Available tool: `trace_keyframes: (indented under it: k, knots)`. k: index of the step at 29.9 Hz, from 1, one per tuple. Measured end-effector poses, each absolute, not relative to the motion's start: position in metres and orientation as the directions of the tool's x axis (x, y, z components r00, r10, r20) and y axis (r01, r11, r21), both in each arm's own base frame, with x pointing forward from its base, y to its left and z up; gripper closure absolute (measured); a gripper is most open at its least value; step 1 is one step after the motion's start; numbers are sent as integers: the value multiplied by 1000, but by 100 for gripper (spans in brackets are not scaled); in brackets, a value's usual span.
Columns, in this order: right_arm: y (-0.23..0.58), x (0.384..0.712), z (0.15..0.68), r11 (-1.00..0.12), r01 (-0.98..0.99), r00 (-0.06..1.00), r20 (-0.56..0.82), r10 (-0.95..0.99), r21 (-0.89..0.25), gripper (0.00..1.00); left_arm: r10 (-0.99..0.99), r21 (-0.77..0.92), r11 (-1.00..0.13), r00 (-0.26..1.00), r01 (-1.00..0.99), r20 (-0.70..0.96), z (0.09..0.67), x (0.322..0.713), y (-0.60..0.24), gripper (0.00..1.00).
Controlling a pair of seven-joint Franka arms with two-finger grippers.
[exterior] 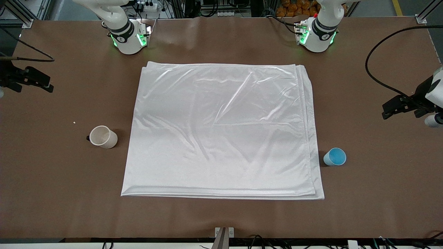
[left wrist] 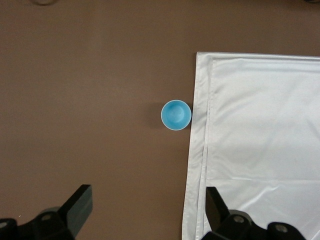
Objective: Place blue cup into white mug on cloth
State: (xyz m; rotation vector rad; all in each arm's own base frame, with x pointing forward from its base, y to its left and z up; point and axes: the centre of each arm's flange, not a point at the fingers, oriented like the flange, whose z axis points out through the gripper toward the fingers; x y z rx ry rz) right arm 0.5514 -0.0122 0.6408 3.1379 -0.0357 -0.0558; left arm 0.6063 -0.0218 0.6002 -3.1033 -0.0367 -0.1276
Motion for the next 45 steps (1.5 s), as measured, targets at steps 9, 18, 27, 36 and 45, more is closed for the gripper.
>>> trace_keyframes:
  k: [9, 18, 27, 36, 45]
  knots:
    - [-16, 552, 640, -1000, -30, 999, -36, -30, 3, 0, 22, -34, -999, 996, 25, 82, 600, 606, -22, 0]
    - [-16, 552, 637, -1000, -29, 999, -44, -30, 3, 0, 23, -33, -999, 997, 25, 73, 594, 609, -21, 0]
    - [-16, 553, 625, -1000, 3, 998, -65, 3, 1, 0, 29, -29, -999, 998, 31, 55, 573, 621, -16, 0]
    - [-21, 555, 593, -997, 74, 993, -92, 75, -7, 0, 43, -17, -999, 998, 43, 38, 526, 645, -5, 0]
    - [-24, 560, 544, -976, 216, 972, -90, 217, -20, 0, 46, -9, -999, 999, 46, -1, 484, 659, -2, 0]
